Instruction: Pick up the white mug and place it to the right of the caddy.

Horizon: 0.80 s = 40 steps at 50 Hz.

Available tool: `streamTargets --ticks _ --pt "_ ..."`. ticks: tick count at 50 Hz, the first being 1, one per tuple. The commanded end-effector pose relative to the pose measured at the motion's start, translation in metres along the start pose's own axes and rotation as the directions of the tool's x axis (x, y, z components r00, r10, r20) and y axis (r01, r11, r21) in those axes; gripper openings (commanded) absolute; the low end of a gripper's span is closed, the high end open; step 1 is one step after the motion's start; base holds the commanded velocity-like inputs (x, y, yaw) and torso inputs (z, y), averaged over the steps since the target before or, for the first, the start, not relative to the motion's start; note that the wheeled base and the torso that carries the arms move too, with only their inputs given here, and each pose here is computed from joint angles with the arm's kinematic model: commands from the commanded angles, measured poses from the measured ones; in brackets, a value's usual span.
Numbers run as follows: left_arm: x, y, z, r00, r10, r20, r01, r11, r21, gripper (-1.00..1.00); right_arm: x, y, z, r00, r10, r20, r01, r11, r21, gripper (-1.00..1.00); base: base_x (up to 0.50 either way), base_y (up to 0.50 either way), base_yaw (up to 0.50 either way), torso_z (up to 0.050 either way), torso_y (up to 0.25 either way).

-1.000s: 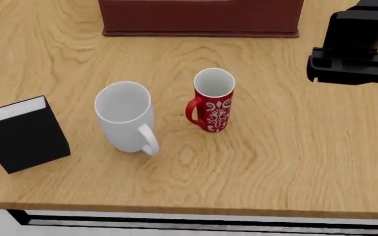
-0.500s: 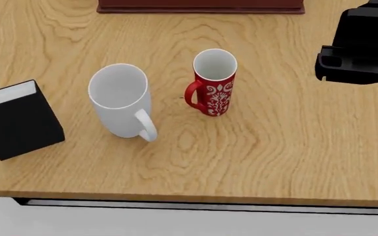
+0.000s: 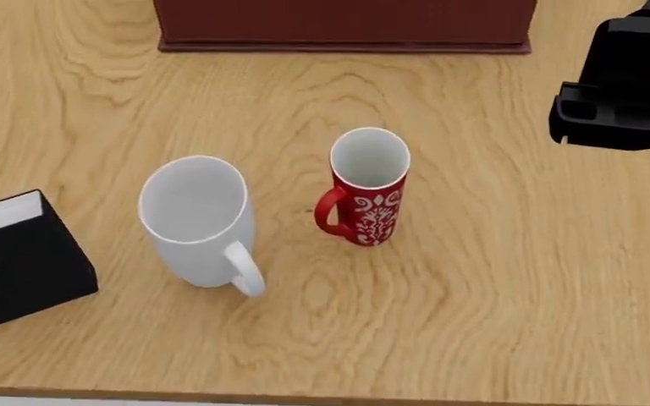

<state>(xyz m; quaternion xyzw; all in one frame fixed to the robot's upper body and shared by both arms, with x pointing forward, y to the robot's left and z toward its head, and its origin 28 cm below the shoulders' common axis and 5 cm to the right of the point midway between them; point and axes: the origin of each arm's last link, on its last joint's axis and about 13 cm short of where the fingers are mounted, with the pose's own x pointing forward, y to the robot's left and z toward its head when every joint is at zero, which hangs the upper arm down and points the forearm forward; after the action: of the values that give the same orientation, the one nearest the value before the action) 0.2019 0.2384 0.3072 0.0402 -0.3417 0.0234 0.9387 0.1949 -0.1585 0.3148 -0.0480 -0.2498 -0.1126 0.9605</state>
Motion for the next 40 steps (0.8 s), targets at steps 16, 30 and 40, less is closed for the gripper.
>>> streamTargets --ticks 16,30,40 --pt "0.0007 -0.0019 0.0018 1.000 -0.006 0.002 0.006 1.000 0.004 1.00 -0.0002 -0.0012 -0.0029 1.000 0.006 -0.008 -0.006 1.000 0.007 1.00 0.33 0.00 0.00 0.000 0.000" --pt "0.0015 -0.0021 -0.0018 1.000 -0.006 -0.004 0.006 1.000 0.004 1.00 0.0000 -0.0006 -0.0047 1.000 0.010 -0.013 -0.010 1.000 0.008 1.00 0.33 0.00 0.00 0.000 0.000" --pt "-0.0004 -0.0012 0.0005 1.000 -0.003 0.000 0.003 1.000 0.003 1.00 -0.0019 -0.0011 -0.0051 1.000 0.015 -0.014 -0.014 1.000 0.009 1.00 0.33 0.00 0.00 0.000 0.002"
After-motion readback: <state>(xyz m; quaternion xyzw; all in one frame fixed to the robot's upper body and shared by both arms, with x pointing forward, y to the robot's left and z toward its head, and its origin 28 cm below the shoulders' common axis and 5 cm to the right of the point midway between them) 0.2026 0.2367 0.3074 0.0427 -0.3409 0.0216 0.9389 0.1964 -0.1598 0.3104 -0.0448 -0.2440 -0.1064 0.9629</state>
